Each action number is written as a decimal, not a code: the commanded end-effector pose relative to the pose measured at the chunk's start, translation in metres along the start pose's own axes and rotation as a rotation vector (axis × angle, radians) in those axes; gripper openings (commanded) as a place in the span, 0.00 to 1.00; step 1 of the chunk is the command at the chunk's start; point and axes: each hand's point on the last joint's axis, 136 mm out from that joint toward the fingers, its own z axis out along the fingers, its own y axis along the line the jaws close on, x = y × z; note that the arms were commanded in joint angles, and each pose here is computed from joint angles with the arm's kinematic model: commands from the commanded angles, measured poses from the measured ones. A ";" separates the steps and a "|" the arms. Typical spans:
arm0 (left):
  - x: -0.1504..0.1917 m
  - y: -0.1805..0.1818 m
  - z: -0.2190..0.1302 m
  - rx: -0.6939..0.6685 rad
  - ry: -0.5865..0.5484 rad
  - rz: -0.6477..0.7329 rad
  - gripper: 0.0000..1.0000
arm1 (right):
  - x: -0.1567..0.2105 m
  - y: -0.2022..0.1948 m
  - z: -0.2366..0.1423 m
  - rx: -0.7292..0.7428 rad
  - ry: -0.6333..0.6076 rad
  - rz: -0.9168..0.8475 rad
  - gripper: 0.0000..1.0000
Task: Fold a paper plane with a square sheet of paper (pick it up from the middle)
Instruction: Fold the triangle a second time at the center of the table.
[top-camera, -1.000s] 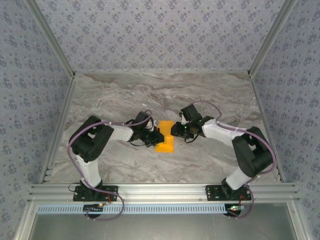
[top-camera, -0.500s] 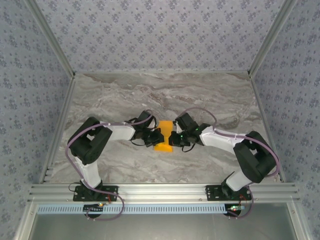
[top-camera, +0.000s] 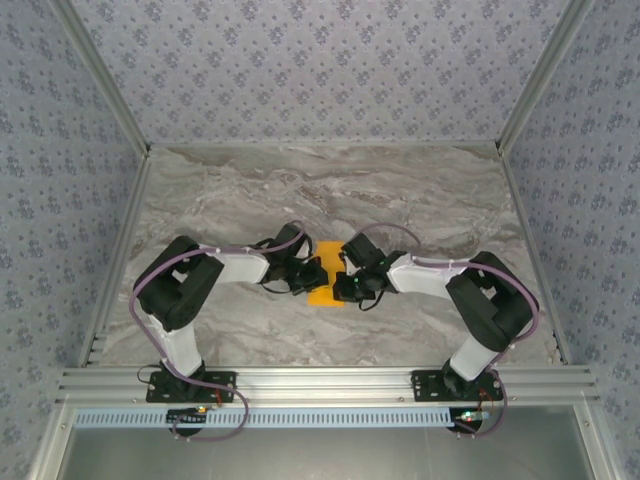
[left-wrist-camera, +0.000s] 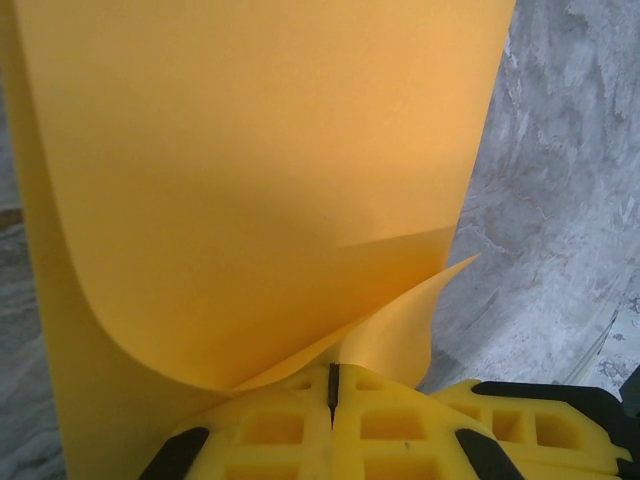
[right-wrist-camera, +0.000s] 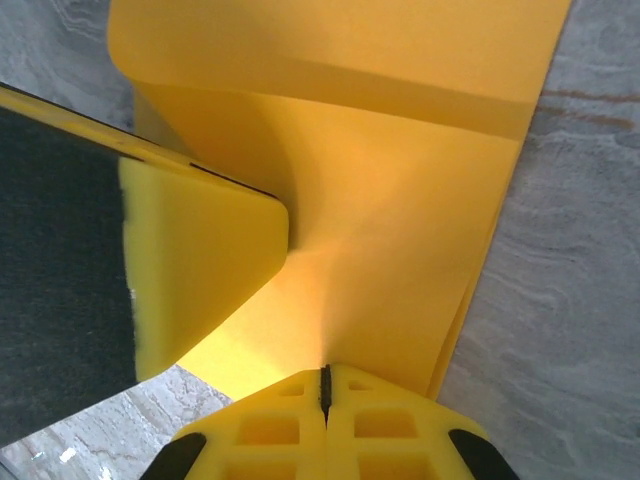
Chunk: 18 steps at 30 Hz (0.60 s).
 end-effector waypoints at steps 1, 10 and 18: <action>0.023 0.080 0.007 -0.275 0.019 -0.122 0.00 | 0.014 -0.017 0.000 0.079 0.044 0.014 0.02; 0.023 0.092 0.005 -0.336 0.005 -0.137 0.00 | 0.047 -0.042 -0.012 0.110 0.111 0.043 0.03; 0.016 0.079 0.005 -0.294 -0.011 -0.120 0.00 | 0.038 -0.033 -0.044 0.057 0.044 -0.001 0.03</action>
